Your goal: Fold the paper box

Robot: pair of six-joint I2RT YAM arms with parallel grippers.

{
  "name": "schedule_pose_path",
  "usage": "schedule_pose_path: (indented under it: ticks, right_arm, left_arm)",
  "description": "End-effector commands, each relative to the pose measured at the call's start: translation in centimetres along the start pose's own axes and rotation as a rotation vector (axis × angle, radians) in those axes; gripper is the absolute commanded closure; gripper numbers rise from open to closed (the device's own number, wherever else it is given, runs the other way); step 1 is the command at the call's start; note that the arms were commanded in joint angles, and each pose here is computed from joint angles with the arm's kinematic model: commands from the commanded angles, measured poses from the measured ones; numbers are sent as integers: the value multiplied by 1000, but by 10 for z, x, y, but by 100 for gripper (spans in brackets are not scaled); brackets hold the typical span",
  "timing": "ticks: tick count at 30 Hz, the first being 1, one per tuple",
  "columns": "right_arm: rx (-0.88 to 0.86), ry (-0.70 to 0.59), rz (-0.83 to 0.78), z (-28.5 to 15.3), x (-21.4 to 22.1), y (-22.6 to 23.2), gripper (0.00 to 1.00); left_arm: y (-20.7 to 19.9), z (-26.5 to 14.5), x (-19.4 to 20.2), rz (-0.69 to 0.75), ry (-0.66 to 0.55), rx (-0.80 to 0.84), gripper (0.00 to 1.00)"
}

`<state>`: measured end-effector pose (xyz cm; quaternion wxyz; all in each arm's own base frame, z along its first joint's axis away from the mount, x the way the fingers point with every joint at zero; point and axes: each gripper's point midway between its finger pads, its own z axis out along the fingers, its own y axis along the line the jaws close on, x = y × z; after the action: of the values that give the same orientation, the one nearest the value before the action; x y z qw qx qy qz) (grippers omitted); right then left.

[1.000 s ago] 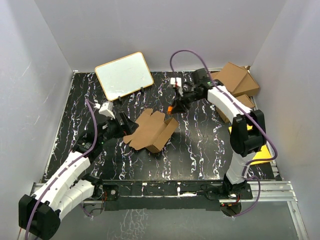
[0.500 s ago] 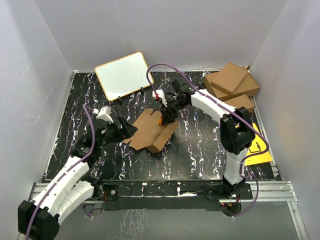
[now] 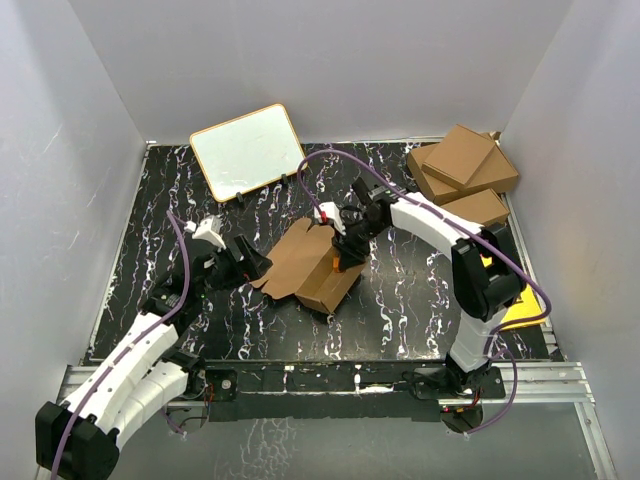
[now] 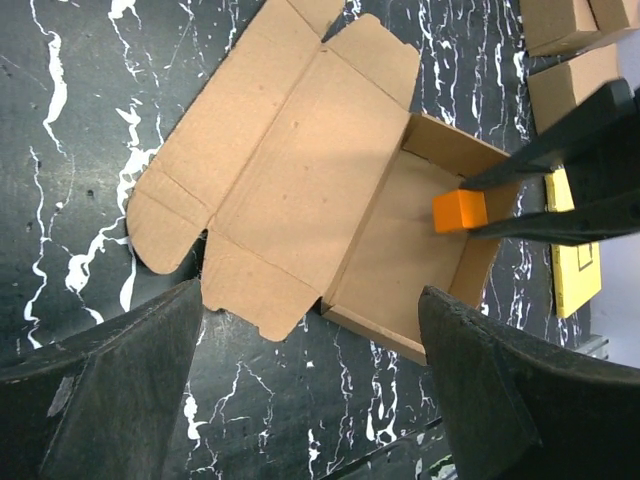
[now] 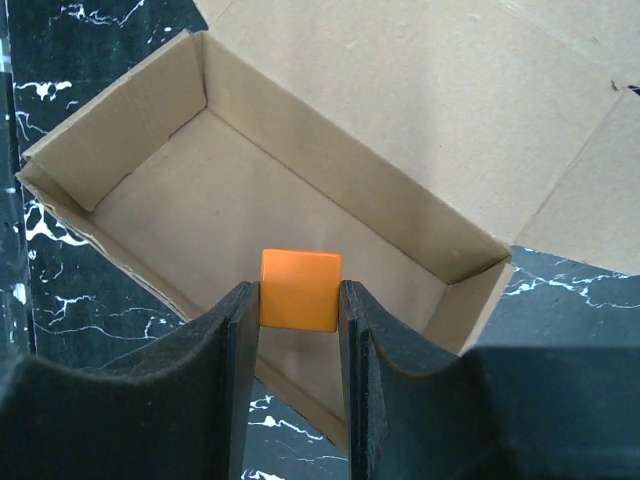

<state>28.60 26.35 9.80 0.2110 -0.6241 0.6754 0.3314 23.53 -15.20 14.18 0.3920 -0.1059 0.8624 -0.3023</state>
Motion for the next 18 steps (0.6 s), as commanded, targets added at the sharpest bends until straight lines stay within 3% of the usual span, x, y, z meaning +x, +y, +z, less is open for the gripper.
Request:
schedule_pose_path:
  ticks: [1,8,18]
  right_arm:
    - [39,-25,-82,-11,-6,10,87]
    - [48,-15,-85,-5,14,20,86]
    - [51,-6,-77,5,32,25,81]
  left_arm:
    - [-3,-5,-18,48,-38,-28,13]
    - [-10,7,-8,-11,29,3,13]
    - [-12,7,1,-129,32,28,13]
